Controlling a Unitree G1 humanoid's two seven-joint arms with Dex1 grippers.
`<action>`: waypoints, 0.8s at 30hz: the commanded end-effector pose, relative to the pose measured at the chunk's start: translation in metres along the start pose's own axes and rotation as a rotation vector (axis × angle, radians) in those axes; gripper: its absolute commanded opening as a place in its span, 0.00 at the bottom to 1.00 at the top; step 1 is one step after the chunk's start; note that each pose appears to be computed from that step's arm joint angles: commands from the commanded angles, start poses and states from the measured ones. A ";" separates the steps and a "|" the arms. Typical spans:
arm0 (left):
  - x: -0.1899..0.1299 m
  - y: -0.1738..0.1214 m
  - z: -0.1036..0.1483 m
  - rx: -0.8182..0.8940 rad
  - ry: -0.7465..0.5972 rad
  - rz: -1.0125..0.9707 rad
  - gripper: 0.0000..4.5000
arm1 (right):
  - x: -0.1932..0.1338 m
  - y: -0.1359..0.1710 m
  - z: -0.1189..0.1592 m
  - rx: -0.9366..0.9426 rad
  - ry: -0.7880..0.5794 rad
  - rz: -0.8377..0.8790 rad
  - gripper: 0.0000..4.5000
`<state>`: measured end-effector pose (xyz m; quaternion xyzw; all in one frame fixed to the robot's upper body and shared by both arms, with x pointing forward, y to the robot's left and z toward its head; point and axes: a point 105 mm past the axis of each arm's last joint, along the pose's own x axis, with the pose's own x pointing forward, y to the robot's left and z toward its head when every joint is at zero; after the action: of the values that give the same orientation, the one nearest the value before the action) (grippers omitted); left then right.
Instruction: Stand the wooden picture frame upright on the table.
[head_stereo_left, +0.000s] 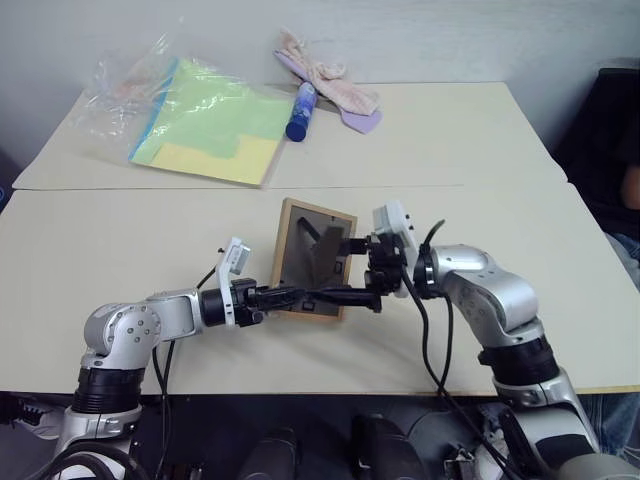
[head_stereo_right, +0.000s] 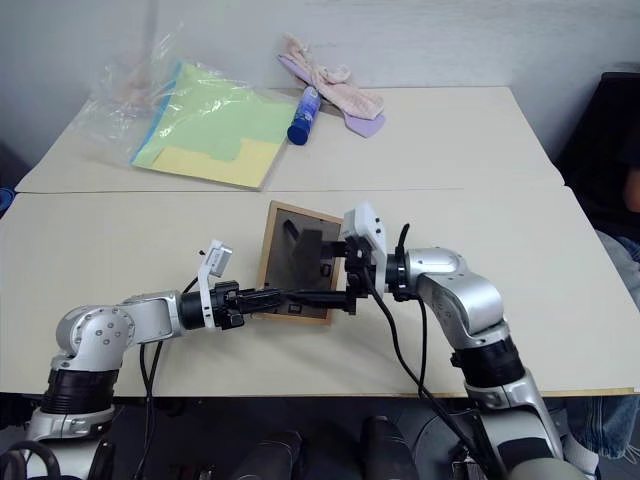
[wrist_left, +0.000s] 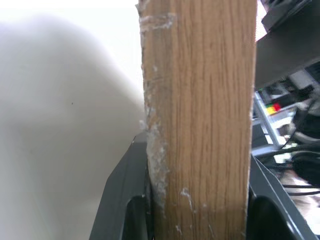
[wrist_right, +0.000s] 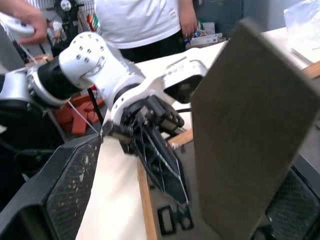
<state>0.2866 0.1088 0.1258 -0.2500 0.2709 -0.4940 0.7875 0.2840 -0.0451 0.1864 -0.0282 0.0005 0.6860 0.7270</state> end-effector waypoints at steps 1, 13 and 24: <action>-0.006 -0.018 0.020 0.017 -0.072 -0.080 0.28 | -0.009 0.006 0.010 -0.112 -0.017 0.017 1.00; -0.031 -0.027 0.010 -0.443 0.145 -0.241 0.28 | -0.067 -0.010 0.033 -0.717 0.007 -0.144 1.00; -0.027 -0.029 0.025 -0.521 0.167 -0.249 0.28 | -0.038 -0.015 -0.015 -1.191 0.150 -0.099 1.00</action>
<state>0.2737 0.1264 0.1476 -0.4294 0.4452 -0.4887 0.6152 0.2970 -0.0893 0.1659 -0.4607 -0.2984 0.5528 0.6270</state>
